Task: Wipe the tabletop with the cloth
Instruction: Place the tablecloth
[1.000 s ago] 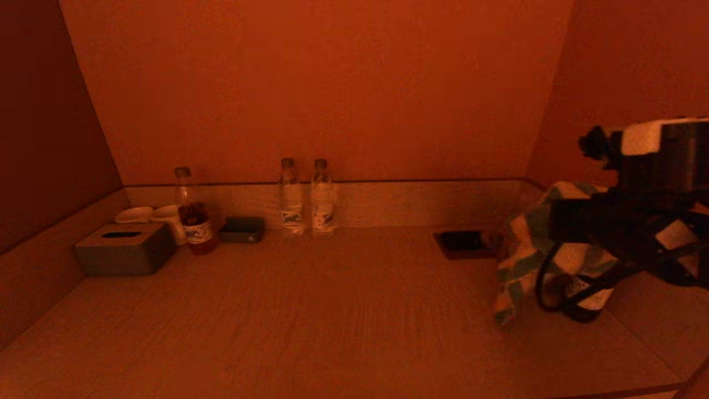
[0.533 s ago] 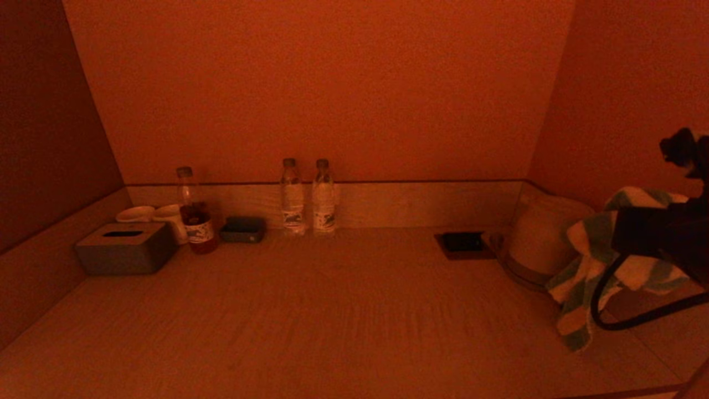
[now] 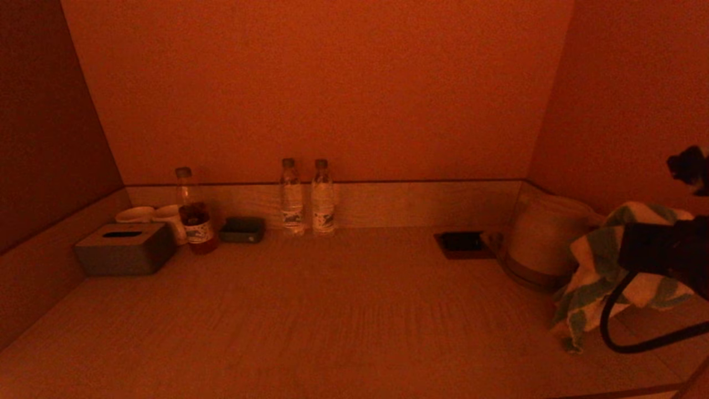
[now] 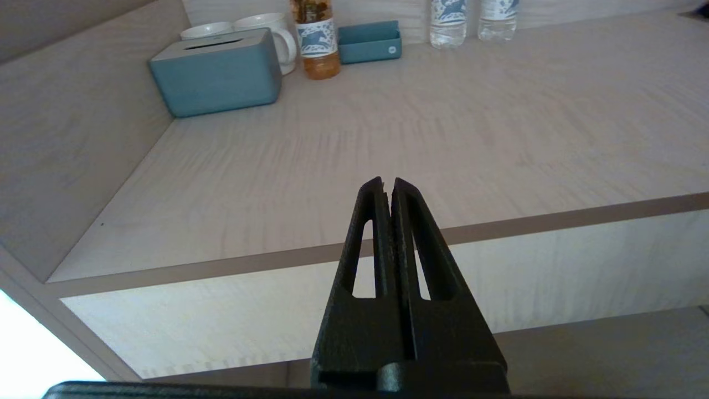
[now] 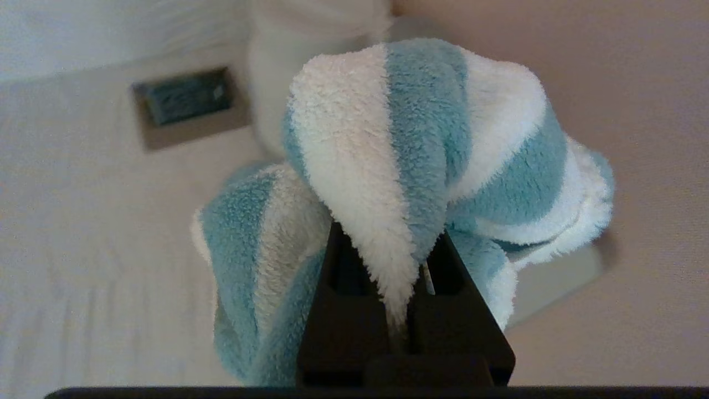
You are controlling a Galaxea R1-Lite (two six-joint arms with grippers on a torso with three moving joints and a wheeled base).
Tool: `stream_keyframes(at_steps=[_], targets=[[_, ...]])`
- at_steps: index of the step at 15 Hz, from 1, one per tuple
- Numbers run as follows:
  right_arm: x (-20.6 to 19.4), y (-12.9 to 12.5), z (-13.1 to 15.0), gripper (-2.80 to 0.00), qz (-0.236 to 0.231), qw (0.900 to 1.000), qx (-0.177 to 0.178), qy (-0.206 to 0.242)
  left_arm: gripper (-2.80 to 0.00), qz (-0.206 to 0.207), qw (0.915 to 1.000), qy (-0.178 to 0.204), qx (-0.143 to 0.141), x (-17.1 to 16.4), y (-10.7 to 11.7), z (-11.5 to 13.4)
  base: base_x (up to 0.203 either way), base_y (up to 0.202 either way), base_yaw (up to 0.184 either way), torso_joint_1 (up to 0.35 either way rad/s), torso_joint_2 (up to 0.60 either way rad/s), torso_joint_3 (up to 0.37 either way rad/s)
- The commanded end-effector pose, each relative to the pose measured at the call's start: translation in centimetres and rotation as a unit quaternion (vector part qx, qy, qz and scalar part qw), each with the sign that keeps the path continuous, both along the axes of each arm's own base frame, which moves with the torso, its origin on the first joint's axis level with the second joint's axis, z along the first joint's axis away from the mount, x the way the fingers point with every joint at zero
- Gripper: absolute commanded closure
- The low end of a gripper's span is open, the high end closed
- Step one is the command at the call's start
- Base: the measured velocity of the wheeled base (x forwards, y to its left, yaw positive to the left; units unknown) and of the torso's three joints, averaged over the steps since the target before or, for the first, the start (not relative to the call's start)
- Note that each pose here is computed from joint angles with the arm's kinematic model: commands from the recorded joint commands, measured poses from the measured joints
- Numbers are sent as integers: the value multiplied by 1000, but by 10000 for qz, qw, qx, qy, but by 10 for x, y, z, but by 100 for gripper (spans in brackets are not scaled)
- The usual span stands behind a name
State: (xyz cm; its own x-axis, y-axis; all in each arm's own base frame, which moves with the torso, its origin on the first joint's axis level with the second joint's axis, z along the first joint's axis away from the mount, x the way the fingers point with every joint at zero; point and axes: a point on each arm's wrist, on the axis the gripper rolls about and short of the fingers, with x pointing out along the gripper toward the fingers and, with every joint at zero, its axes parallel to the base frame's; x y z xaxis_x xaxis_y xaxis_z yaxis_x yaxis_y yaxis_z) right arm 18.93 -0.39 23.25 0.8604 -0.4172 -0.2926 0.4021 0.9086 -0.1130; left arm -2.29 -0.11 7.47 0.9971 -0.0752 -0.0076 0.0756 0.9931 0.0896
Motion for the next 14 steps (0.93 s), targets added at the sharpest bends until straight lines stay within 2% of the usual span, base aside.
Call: stream_keyframes(at_steps=[1, 7, 8, 11, 14], targets=[[-2, 1, -10, 0, 194, 9997, 60, 163, 0, -7, 10000, 0, 1, 0, 0, 0, 0, 0, 0, 0, 0, 0], [-1, 2, -12, 0, 242, 9995, 75, 211, 0, -7, 10000, 0, 1, 0, 0, 0, 0, 0, 0, 0, 0, 0], [2, 2, -17, 0, 298, 9990, 104, 313, 0, 1, 10000, 0, 1, 0, 0, 0, 0, 0, 0, 0, 0, 0], [31, 5, -50, 0, 414, 9933, 189, 1063, 0, -7, 10000, 0, 1, 0, 0, 0, 0, 0, 0, 0, 0, 0], [55, 11, -72, 0, 489, 9898, 219, 1318, 0, -7, 10000, 0, 1, 0, 0, 0, 0, 0, 0, 0, 0, 0]])
